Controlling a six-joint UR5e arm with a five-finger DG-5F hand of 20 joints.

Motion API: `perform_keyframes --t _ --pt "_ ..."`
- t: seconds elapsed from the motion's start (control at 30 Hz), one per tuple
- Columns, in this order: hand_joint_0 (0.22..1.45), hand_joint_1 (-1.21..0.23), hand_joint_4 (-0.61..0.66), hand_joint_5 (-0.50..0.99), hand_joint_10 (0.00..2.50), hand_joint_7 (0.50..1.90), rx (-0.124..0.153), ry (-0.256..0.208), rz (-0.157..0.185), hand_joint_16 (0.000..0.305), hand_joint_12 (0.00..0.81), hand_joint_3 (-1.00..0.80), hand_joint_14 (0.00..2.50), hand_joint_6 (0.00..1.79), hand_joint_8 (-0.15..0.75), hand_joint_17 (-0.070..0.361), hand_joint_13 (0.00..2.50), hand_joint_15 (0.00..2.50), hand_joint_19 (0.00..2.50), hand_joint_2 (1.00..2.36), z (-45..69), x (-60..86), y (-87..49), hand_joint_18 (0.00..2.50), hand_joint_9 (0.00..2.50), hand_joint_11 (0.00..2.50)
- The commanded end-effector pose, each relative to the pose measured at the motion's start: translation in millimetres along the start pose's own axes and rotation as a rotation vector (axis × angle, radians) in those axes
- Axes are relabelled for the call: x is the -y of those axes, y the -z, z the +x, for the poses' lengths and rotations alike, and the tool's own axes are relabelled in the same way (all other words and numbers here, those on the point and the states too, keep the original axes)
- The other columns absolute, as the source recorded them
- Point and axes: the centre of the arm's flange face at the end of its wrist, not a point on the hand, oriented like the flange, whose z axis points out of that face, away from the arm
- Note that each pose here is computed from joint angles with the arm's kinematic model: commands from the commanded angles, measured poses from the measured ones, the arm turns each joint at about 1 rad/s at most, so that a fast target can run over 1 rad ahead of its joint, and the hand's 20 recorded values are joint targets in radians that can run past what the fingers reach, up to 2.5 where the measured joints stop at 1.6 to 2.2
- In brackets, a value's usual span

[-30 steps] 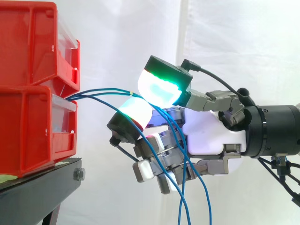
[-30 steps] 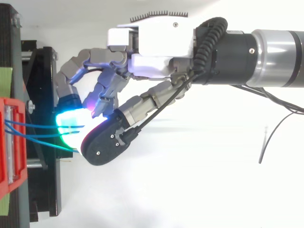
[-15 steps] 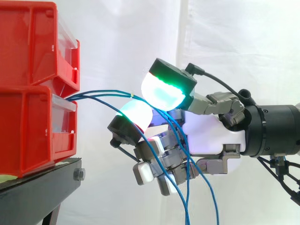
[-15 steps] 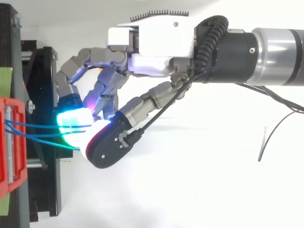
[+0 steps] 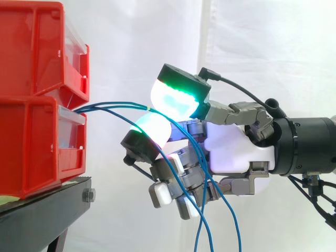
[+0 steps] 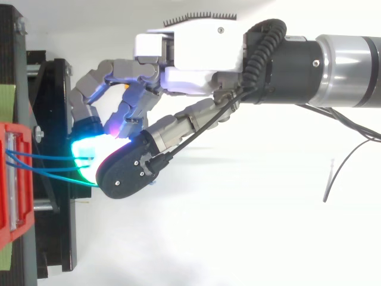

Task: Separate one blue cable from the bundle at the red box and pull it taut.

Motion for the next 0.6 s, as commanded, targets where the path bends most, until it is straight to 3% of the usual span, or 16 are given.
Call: perform_keyframes --t 0.0,0.27,0.4,0.57 --pt "0.68 -0.86 0.00 -0.16 0.03 1.26 0.004 -0.002 0.000 0.047 0.405 -0.27 0.02 0.88 0.288 0.105 0.85 0.62 0.77 1.02 -0.4 0.0 0.0 0.90 0.88 1.12" --pt "0.79 -0.89 -0.06 -0.17 0.02 1.29 0.005 -0.004 0.000 0.046 0.399 -0.50 0.02 0.88 0.287 0.104 0.87 0.62 0.73 1.00 -0.5 0.0 0.0 0.88 0.87 1.11" --pt "0.79 -0.91 -0.07 -0.16 0.02 1.23 0.005 -0.007 0.006 0.046 0.396 -0.50 0.02 0.89 0.286 0.103 0.87 0.62 0.71 1.00 -0.5 0.6 0.6 0.89 0.88 1.10" --pt "0.78 -0.96 -0.07 -0.16 0.02 1.28 0.007 -0.016 0.006 0.045 0.394 -0.50 0.02 0.90 0.287 0.102 0.88 0.62 0.70 1.00 -0.7 0.6 0.6 0.89 0.90 1.11"
